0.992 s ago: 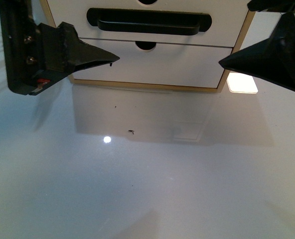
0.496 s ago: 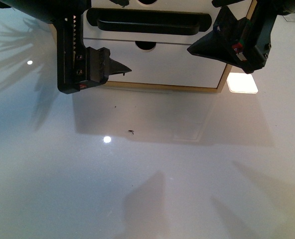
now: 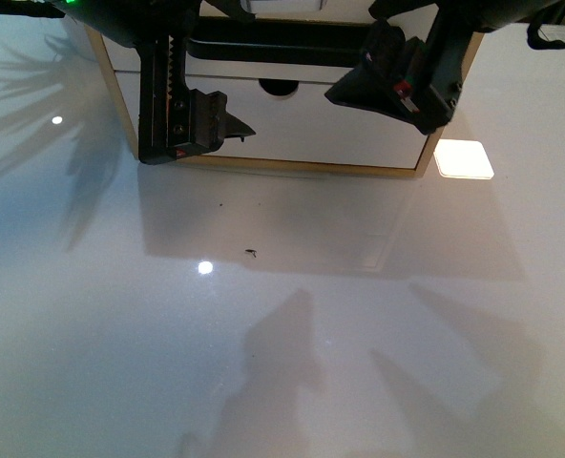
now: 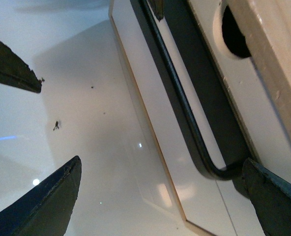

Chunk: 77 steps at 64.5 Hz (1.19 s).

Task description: Pull drawer

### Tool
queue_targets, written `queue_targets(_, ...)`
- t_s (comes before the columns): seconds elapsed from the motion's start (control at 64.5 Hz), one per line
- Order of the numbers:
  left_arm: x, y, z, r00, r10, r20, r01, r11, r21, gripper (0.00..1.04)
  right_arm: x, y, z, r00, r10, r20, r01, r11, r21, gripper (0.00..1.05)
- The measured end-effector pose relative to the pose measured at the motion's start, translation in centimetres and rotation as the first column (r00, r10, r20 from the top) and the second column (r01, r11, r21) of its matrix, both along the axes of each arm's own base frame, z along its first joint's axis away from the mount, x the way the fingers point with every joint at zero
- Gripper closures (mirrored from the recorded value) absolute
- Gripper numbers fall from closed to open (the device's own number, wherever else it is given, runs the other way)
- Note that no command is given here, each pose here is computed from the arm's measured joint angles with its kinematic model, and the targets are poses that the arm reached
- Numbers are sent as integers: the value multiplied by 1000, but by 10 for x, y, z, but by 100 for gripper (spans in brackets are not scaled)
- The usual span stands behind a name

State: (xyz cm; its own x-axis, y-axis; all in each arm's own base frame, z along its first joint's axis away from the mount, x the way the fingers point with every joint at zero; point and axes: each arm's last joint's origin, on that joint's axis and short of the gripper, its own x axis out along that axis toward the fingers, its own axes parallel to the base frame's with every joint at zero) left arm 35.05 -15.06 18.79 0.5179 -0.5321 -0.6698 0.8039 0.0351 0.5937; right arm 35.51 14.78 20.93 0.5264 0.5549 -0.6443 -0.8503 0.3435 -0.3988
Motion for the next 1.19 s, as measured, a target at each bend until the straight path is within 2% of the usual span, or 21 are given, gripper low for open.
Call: queue_targets(1.194,14,2,-22,1000,2,-9,-2,999,32,7,18,9,-23,999,-5,-46,5,1000,-10,9)
